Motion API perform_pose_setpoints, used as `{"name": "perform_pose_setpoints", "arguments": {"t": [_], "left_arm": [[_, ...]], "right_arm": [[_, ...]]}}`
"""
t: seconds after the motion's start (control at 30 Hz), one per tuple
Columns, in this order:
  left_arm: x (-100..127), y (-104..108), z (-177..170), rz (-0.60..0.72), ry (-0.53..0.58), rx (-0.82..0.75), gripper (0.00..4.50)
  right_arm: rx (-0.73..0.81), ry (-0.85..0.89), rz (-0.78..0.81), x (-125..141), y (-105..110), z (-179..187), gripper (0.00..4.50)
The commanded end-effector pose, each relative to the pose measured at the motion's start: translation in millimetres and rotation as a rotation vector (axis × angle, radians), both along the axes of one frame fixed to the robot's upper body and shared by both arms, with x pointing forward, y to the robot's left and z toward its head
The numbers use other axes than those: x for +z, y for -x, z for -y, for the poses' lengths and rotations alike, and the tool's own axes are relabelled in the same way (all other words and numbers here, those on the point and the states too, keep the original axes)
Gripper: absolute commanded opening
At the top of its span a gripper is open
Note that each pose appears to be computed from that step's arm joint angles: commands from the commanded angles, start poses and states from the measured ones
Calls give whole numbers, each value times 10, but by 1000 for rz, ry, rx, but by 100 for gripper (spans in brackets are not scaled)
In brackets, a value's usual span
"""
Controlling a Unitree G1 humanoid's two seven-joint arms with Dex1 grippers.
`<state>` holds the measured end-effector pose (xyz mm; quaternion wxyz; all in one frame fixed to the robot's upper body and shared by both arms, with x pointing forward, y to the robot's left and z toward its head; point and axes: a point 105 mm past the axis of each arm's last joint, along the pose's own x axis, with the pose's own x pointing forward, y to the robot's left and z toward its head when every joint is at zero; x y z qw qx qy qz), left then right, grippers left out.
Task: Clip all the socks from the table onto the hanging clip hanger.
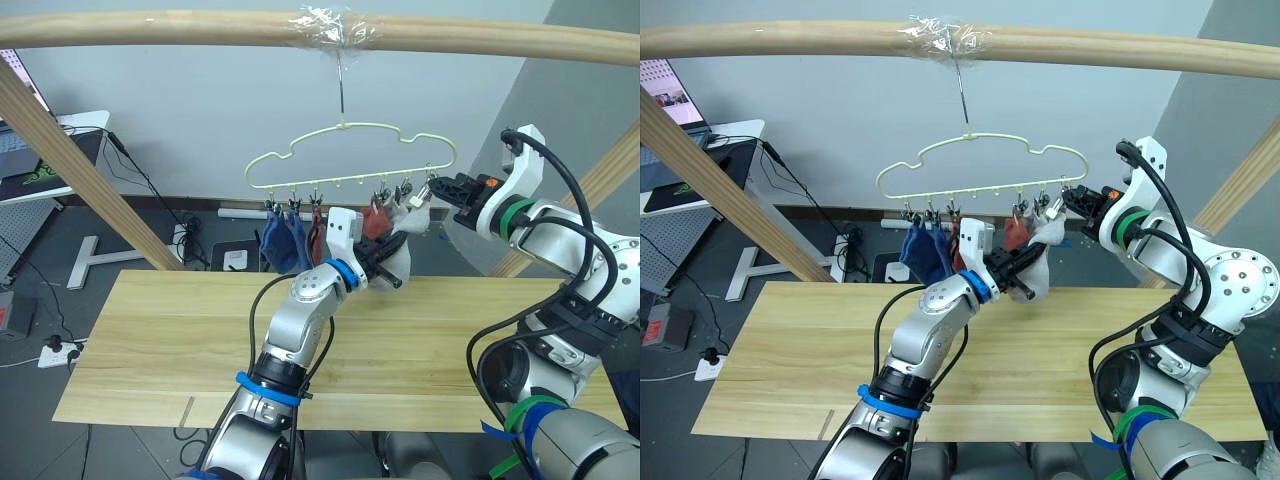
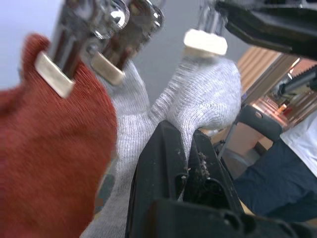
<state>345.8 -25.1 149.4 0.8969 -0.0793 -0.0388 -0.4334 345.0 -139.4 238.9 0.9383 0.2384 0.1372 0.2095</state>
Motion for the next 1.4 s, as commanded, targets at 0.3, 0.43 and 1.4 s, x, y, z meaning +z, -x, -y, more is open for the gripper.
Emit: {"name": "perform_pose_setpoints", "arguments": {"t": [0.3,0.43,1.4], "left_arm": [[205,65,88,56,58,-30,6],[248,60,103,63,64,-30,0],[-513,243,47,-162,-26,-189,387]], "right_arm": [[35,-9,23,73,61,-31,0],[45,-20,21,76,67,-26,63],[-6,411,176,-505,490,373,450]]}}
